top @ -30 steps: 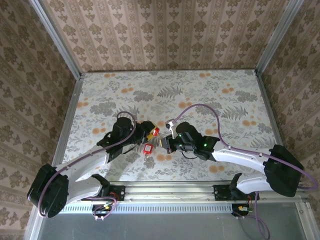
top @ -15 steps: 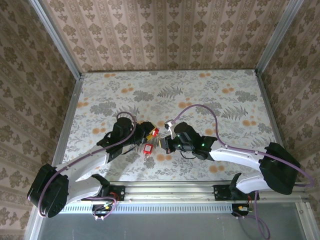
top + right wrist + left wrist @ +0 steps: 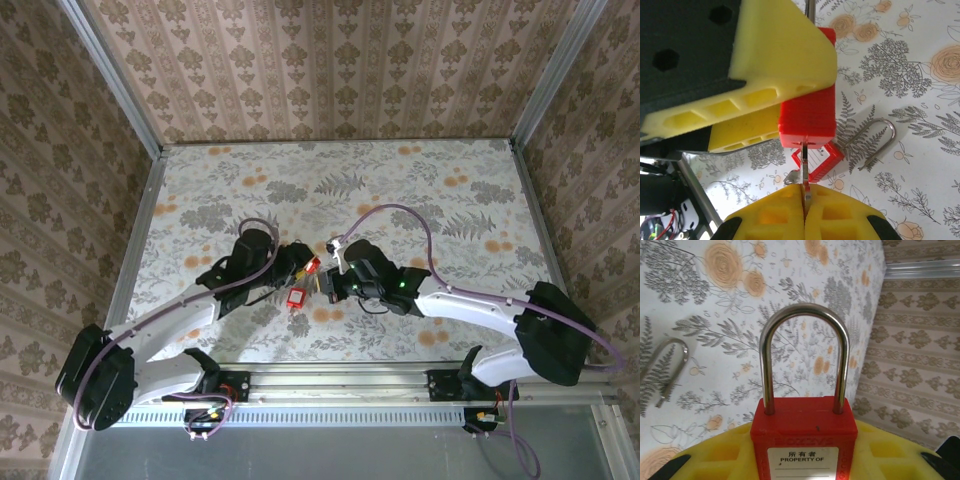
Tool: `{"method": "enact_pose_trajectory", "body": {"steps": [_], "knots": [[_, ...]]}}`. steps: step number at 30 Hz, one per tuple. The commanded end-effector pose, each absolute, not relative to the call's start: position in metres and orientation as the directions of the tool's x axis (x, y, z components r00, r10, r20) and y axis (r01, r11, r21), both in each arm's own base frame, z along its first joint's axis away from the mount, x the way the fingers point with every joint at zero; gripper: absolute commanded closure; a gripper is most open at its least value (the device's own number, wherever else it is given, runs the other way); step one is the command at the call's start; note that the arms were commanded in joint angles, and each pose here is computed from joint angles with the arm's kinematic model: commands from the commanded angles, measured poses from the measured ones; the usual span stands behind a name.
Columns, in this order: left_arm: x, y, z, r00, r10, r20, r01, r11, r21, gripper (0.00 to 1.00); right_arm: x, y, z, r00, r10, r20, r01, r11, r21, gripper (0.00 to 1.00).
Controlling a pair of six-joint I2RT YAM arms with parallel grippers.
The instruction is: Unlock with the key
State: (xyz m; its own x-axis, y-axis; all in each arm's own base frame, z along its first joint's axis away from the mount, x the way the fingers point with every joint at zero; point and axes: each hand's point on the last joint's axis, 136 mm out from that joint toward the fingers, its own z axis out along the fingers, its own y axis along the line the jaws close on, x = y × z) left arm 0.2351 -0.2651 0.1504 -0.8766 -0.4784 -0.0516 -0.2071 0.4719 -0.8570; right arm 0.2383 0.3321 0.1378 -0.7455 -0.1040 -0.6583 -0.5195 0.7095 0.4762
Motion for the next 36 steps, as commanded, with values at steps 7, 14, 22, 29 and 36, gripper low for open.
{"method": "enact_pose_trajectory", "body": {"steps": [7, 14, 22, 29, 36], "knots": [[0.219, -0.289, 0.158, -0.929, -0.355, -0.1, -0.108, 0.519, -0.848, 1.0, 0.258, 0.338, 0.16, -0.713, -0.019, -0.7, -0.509, 0.7, 0.5, 1.0], [0.207, -0.315, 0.164, -0.954, -0.292, -0.073, -0.069, 0.448, -0.891, 1.0, 0.285, 0.323, 0.179, -0.687, 0.117, -0.717, -0.529, 0.595, 0.605, 1.0], [0.19, -0.326, 0.169, -0.976, -0.197, -0.091, -0.011, 0.466, -0.885, 1.0, 0.283, 0.323, 0.182, -0.648, 0.011, -0.761, -0.607, 0.596, 0.526, 0.98], [0.211, -0.301, 0.176, -0.945, -0.3, -0.133, -0.016, 0.447, -0.894, 1.0, 0.274, 0.301, 0.175, -0.702, 0.074, -0.708, -0.531, 0.608, 0.59, 0.76], [0.224, -0.288, 0.184, -0.927, -0.331, -0.178, 0.007, 0.458, -0.889, 1.0, 0.256, 0.289, 0.157, -0.748, 0.089, -0.657, -0.484, 0.603, 0.633, 0.62]]}}
